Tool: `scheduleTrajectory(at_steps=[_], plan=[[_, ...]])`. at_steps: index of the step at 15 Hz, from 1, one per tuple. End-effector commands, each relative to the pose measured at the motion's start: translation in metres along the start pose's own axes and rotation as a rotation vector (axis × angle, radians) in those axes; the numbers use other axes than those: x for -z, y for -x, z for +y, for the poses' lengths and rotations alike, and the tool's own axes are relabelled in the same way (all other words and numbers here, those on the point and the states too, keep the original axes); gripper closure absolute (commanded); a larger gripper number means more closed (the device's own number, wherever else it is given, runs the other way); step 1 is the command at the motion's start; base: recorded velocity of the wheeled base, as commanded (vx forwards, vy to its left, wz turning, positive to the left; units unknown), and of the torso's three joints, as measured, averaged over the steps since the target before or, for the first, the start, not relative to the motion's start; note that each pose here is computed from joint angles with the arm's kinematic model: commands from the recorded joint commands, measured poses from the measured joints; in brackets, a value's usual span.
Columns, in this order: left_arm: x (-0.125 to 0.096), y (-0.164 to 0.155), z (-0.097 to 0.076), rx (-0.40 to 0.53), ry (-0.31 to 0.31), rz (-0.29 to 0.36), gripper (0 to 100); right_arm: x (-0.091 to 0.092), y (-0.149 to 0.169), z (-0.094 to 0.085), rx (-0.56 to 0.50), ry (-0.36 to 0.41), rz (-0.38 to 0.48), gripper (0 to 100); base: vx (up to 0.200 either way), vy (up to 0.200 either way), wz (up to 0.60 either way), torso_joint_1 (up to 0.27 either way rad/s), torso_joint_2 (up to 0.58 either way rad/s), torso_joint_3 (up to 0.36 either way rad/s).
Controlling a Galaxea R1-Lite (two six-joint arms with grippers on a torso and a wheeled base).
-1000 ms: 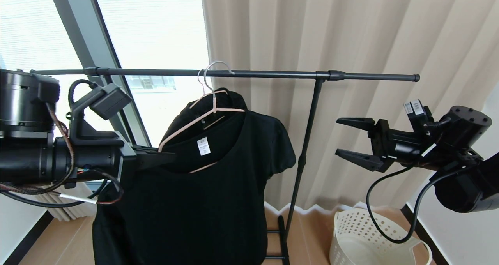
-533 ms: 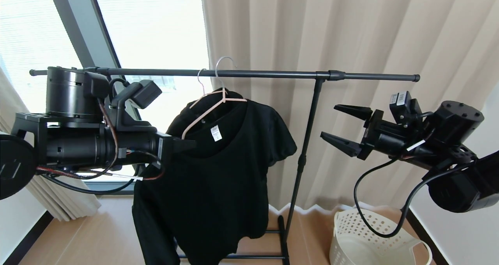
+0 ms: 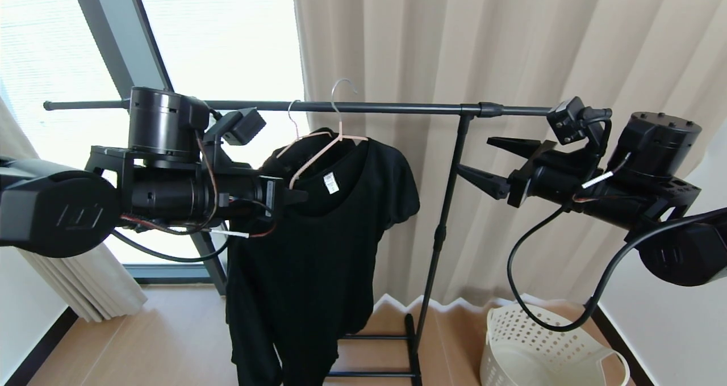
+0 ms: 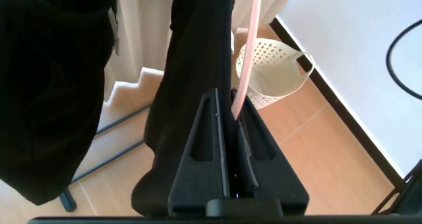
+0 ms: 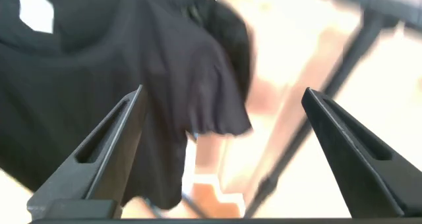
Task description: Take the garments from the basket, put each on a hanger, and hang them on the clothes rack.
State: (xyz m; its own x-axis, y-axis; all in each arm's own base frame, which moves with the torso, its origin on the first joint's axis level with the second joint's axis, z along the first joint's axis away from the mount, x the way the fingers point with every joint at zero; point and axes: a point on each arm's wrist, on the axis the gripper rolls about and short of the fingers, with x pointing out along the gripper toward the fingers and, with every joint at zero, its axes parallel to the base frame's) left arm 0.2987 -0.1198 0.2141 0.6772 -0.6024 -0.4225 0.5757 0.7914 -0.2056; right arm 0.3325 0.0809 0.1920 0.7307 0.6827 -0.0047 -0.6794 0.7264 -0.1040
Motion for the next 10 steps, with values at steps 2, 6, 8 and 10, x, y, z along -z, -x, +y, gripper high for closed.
scheduleTrajectory(at_steps=[2, 6, 8, 10], plan=[[-0.004, -0.024, 0.008, -0.013, 0.025, 0.012, 100, -0.005, 0.001, 0.001, -0.002, 0.010, -0.013, 0, 0.000, 0.000, 0.00, 0.000, 0.00, 0.000], [-0.010, -0.052, 0.017, -0.084, 0.066, 0.006, 100, -0.005, 0.001, 0.001, -0.002, 0.011, -0.013, 0, 0.000, 0.000, 0.00, 0.000, 0.00, 0.000], [-0.011, -0.065, 0.021, -0.093, 0.087, 0.004, 100, -0.004, 0.001, 0.002, -0.004, 0.016, -0.010, 0, 0.000, 0.000, 0.00, 0.000, 0.00, 0.000], [-0.016, -0.077, 0.027, -0.134, 0.103, -0.013, 100, -0.004, 0.001, 0.001, -0.002, 0.016, -0.010, 0, 0.000, 0.000, 0.00, 0.000, 0.00, 0.000]])
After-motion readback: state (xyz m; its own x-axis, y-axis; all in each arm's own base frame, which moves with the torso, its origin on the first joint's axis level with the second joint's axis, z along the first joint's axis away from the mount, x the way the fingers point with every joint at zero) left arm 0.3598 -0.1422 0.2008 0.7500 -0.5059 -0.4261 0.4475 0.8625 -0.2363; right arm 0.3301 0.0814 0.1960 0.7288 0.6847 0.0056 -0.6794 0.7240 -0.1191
